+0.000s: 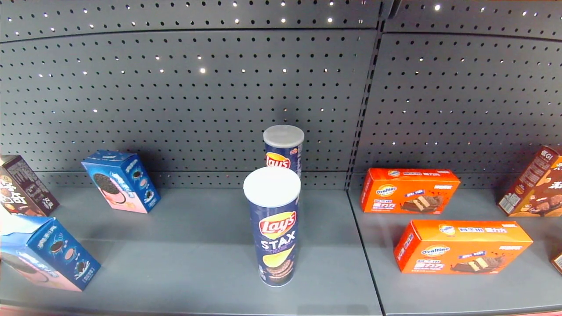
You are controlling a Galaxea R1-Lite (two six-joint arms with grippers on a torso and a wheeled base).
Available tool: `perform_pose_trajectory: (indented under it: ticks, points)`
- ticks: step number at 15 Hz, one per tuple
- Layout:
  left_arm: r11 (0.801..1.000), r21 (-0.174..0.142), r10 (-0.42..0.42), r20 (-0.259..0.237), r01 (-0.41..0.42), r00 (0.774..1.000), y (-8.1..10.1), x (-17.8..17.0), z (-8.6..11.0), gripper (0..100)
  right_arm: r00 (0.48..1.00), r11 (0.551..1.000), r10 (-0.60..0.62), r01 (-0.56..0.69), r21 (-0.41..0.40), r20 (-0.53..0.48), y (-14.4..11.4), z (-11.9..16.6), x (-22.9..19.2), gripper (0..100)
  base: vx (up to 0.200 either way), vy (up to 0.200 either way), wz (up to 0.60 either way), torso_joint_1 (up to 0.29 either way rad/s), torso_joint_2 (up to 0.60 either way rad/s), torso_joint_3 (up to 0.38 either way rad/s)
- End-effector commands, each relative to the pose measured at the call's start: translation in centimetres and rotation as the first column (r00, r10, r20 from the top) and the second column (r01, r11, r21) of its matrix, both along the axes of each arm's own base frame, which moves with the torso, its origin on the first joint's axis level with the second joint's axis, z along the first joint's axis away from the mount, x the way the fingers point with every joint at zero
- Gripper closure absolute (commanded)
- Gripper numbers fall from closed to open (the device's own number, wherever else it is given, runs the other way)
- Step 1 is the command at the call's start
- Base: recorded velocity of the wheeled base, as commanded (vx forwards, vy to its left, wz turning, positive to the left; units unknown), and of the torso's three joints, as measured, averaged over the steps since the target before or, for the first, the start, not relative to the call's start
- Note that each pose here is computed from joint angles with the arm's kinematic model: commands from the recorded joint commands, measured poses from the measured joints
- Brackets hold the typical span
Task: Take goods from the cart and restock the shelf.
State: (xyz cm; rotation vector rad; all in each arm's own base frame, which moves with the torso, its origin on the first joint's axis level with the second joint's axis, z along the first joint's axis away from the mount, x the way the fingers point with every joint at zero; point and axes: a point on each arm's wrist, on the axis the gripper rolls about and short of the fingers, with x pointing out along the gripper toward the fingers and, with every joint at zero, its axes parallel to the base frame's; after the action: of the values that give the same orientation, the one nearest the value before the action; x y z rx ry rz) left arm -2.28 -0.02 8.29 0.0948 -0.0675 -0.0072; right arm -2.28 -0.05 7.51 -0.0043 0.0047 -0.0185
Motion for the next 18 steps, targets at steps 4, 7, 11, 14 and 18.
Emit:
perform_pose_trajectory:
  ticks: [4,7,11,14,18]
  points:
    - [0.987,0.15,-0.064,-0.005,0.064,0.998,-0.17,0.01,-0.02,0,1.0,1.0,0.0,0.0,0.0,0.0,0.0,0.0,0.0,0,0.0,0.0,0.0,0.0,0.0,0.0]
    - [0.986,0.032,0.164,-0.003,-0.164,0.986,0.36,0.0,0.0,0,1.0,1.0,0.0,0.0,0.0,0.0,0.0,0.0,0.0,0,0.0,0.0,0.0,0.0,0.0,0.0]
    - [0.992,-0.121,0.033,-0.006,-0.034,0.999,0.09,0.03,-0.03,0,1.0,1.0,0.0,0.0,0.0,0.0,0.0,0.0,0.0,0,0.0,0.0,0.0,0.0,0.0,0.0]
    - [0.995,-0.099,0.028,-0.006,-0.029,1.0,0.08,0.03,-0.03,0,1.0,1.0,0.0,0.0,0.0,0.0,0.0,0.0,0.0,0,0.0,0.0,0.0,0.0,0.0,0.0]
    - [0.994,-0.105,0.028,-0.006,-0.028,1.0,0.08,0.03,-0.03,0,1.0,1.0,0.0,0.0,0.0,0.0,0.0,0.0,0.0,0,0.0,0.0,0.0,0.0,0.0,0.0]
